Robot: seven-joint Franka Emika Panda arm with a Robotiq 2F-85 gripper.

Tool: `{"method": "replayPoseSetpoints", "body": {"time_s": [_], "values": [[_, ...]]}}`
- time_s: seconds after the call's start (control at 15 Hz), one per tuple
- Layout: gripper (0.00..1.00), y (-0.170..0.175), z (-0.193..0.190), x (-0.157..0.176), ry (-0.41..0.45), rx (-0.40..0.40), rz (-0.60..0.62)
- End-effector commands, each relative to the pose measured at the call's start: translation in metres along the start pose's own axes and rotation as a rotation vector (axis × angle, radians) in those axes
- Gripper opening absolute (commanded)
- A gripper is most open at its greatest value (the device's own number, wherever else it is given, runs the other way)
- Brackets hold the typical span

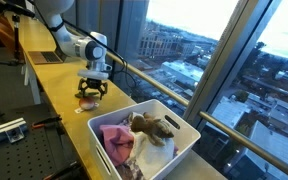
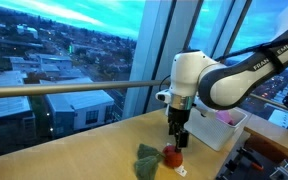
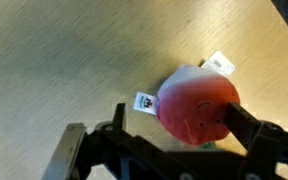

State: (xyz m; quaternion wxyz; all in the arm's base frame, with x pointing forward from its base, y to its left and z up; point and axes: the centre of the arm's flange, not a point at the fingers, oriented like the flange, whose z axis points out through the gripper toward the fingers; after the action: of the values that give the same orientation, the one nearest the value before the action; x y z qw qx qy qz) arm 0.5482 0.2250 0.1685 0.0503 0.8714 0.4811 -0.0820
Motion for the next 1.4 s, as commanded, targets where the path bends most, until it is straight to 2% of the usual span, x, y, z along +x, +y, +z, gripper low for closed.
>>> {"method": "replayPoseSetpoints", "body": {"time_s": [0.0, 0.2, 0.53, 0.67, 1.0, 1.33], "values": [[1.00, 0.008, 0.022, 0.008, 0.015, 0.063, 0.008], [1.00, 0.002, 0.040, 0.007, 0.008, 0.109, 0.022], [1.00, -0.002, 0.047, 0.005, 0.008, 0.149, 0.040], [0.72, -0.003, 0.047, 0.004, 0.009, 0.149, 0.044], [0.34, -0.005, 0.043, -0.003, 0.007, 0.143, 0.052], [0.01, -0.002, 0.031, -0.018, 0.003, 0.118, 0.071]]}}
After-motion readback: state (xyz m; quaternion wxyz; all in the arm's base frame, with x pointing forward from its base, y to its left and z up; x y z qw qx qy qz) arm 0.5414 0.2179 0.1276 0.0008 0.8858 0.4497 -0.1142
